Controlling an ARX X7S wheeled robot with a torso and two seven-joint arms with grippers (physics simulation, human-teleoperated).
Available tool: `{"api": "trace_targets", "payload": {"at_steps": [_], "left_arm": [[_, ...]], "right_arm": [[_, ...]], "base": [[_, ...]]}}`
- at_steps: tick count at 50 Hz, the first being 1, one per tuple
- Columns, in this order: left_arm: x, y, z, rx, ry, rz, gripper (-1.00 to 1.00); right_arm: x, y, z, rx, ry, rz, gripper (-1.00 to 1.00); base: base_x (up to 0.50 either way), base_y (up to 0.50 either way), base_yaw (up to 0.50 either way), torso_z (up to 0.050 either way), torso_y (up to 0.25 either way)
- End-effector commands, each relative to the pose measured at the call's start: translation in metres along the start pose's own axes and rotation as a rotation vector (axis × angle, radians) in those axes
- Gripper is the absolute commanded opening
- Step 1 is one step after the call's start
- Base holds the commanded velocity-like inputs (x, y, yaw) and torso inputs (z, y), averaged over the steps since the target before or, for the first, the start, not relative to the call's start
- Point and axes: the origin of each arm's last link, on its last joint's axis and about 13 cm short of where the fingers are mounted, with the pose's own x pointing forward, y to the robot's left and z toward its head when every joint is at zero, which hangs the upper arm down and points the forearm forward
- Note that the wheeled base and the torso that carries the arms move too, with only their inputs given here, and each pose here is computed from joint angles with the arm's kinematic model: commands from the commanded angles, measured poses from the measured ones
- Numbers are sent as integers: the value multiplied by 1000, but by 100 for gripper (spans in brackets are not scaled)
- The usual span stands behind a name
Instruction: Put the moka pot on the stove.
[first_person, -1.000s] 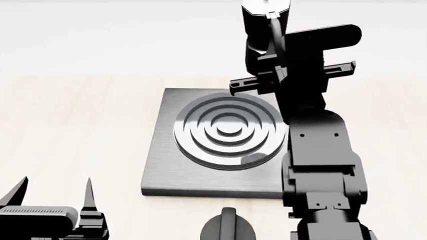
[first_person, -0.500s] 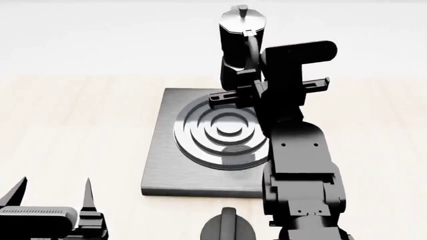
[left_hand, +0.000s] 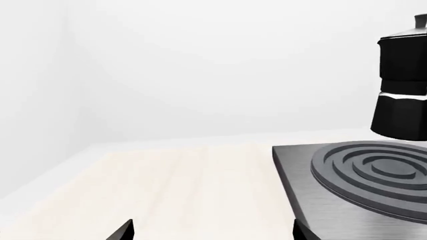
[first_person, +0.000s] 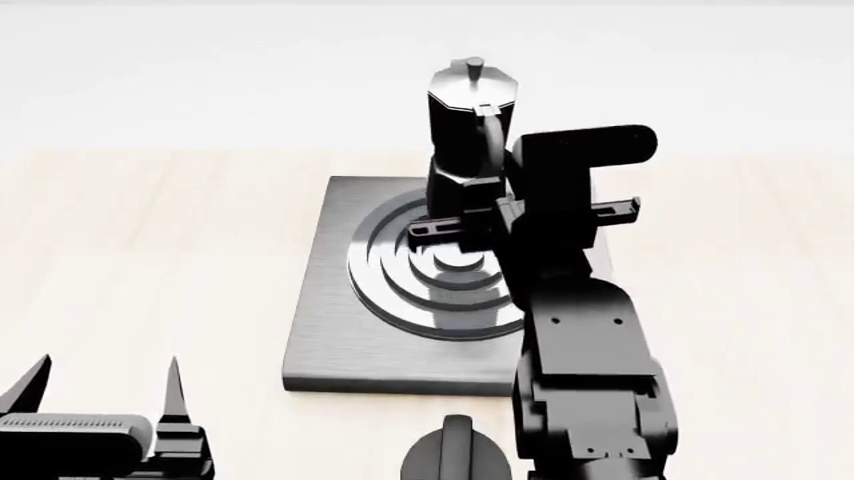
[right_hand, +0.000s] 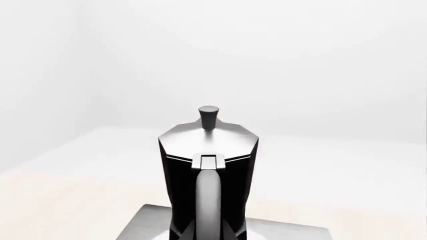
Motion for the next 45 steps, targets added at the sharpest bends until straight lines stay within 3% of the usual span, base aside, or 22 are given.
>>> {"api": "trace_targets", "payload": {"at_steps": [1,45], "left_arm": [[1,1,-2,-26,-4,-5,100],[4,2,-3,-29,1,-9,100]], "right_arm": [[0,3,0,47,-22,3,-100],[-9,7,-25,71,46,10,-100]], "base": [[0,0,0,0,0],[0,0,0,0,1]]}}
